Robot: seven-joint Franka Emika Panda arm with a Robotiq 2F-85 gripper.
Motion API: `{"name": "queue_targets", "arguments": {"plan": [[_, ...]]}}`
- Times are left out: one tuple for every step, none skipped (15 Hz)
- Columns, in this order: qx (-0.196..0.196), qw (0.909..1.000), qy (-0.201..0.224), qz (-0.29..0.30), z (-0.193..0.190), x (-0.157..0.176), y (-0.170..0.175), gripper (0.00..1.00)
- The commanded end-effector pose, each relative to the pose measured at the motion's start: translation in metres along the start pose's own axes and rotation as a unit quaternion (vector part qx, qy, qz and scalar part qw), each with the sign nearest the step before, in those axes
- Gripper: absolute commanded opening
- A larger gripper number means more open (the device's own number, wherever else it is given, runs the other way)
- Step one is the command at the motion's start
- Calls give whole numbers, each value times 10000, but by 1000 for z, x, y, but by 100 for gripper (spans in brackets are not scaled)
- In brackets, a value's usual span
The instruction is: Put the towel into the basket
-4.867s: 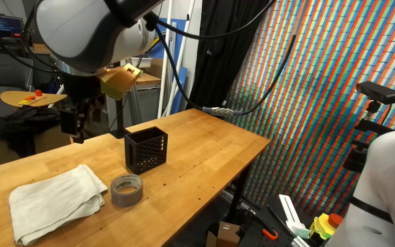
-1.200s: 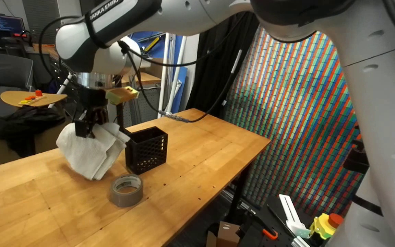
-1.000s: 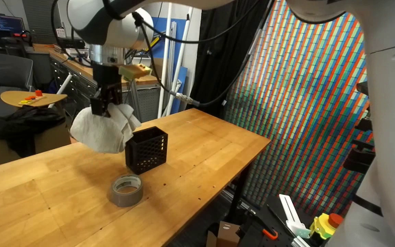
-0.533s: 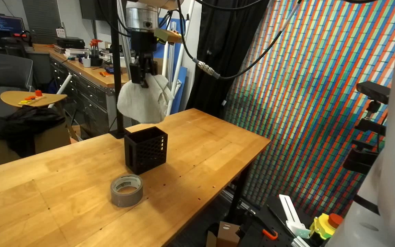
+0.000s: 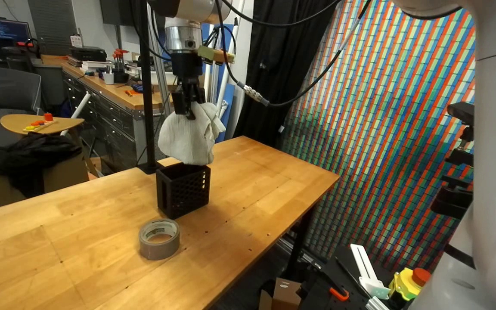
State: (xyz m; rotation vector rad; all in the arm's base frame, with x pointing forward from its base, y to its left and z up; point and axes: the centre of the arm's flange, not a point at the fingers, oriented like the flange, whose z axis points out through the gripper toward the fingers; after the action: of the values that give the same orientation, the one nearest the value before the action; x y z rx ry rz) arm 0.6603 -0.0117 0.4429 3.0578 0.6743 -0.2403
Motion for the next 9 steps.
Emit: {"name": "queue_targets", "arguments": {"plan": [[160,9998,-77,88,12,16,4,1],[198,9997,-93,114,20,17,2,1],[241,9995,-111,145,28,20,1,1],[295,9993,-102,187,35,21,-2,1],[361,9990,-99,226,40,22,-4,1],[413,9987,-81,272,46,24,-7,1],[467,9984,-70,324,52,26,-9,1],[508,9980,-50,363,55,28,-14,1],[540,9977,-21,413,59,32,-18,1]]}}
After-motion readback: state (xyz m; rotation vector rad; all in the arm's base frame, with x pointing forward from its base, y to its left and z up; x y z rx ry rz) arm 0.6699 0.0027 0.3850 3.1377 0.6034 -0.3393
